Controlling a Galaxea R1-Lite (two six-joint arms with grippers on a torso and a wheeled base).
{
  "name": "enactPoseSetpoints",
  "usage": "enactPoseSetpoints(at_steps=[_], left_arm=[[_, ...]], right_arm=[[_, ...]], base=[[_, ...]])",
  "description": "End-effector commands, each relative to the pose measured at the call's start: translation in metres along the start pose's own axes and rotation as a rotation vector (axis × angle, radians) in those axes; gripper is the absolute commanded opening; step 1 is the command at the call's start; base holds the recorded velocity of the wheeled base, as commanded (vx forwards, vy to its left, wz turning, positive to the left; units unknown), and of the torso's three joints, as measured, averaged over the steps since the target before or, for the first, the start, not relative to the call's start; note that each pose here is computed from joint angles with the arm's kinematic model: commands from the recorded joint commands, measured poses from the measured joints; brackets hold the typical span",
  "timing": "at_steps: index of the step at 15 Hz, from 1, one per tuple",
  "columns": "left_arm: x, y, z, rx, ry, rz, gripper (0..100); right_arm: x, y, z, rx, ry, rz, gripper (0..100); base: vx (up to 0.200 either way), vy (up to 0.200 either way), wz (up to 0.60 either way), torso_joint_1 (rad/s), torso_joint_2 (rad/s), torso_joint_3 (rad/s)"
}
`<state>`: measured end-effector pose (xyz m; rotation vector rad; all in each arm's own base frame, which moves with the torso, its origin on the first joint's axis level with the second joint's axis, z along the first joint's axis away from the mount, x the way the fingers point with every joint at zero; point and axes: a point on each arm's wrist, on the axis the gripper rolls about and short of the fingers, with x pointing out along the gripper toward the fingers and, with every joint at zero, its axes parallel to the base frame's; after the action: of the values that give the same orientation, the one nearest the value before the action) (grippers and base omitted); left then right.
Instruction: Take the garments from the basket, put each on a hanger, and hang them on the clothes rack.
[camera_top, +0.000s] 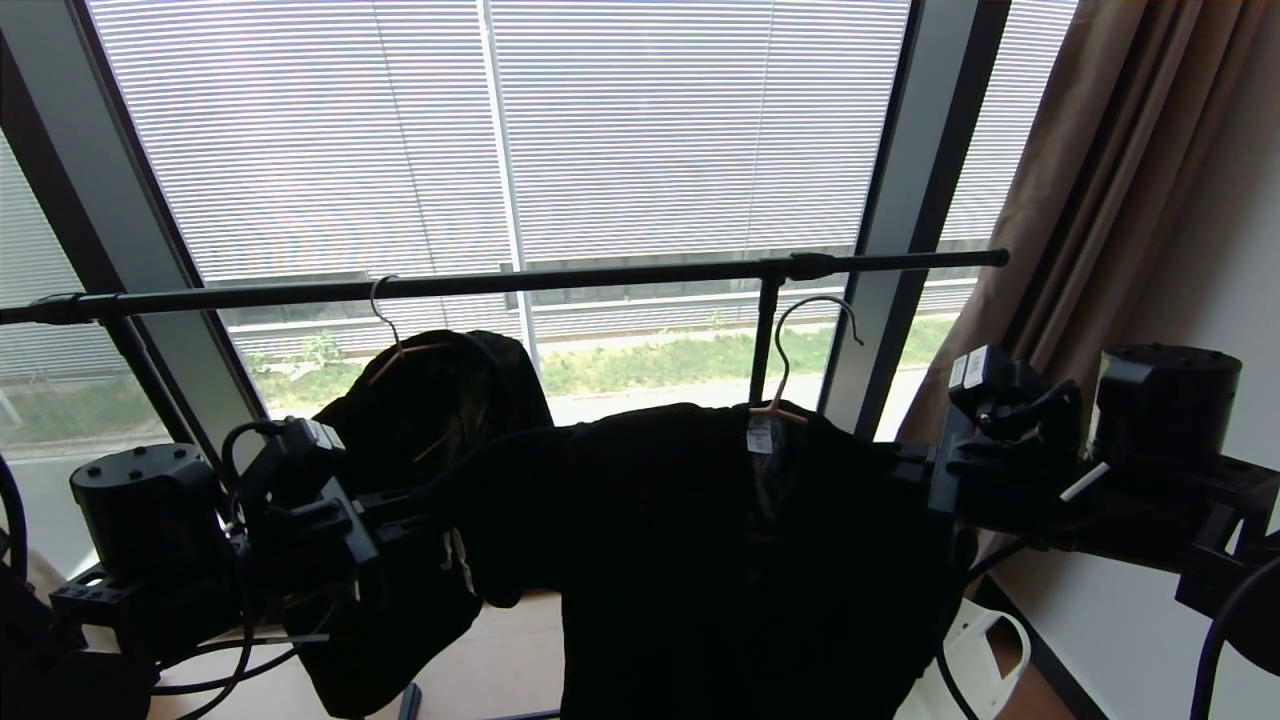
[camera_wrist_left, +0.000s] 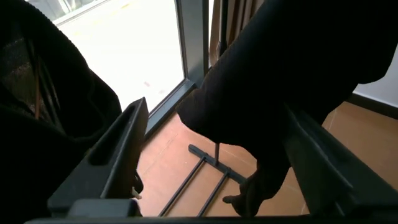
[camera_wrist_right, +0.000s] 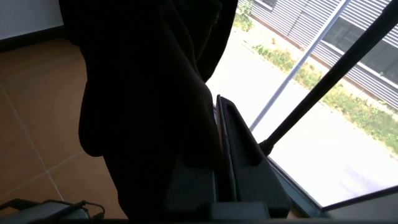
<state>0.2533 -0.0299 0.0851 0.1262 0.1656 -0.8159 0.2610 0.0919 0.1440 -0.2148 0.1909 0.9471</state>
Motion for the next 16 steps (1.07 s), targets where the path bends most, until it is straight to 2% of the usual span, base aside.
enactPoseSetpoints(at_steps=[1, 5, 10, 16], left_arm=[[0.001, 0.001, -0.001, -0.003, 0.002, 0.001, 0], [0.001, 0.006, 0.001, 0.001, -0.006, 0.015, 0], [-0.005, 0.018, 0.002, 0.008, -0.019, 0.067, 0], [-0.008, 0.026, -0.001, -0.002, -0.013, 0.094, 0]], right_arm=[[0.000, 0.000, 0.000, -0.001, -0.001, 0.002, 0], [0.000, 0.000, 0.000, -0.002, -0.002, 0.000, 0], [-0.005, -0.010, 0.002, 0.000, -0.013, -0.035, 0], [-0.016, -0.030, 0.001, 0.010, -0.037, -0.047, 0]], base=[[0.000, 0.000, 0.00, 0.000, 0.00, 0.000], [0.000, 0.000, 0.00, 0.000, 0.00, 0.000], [0.000, 0.000, 0.00, 0.000, 0.00, 0.000], [0.000, 0.000, 0.00, 0.000, 0.00, 0.000]])
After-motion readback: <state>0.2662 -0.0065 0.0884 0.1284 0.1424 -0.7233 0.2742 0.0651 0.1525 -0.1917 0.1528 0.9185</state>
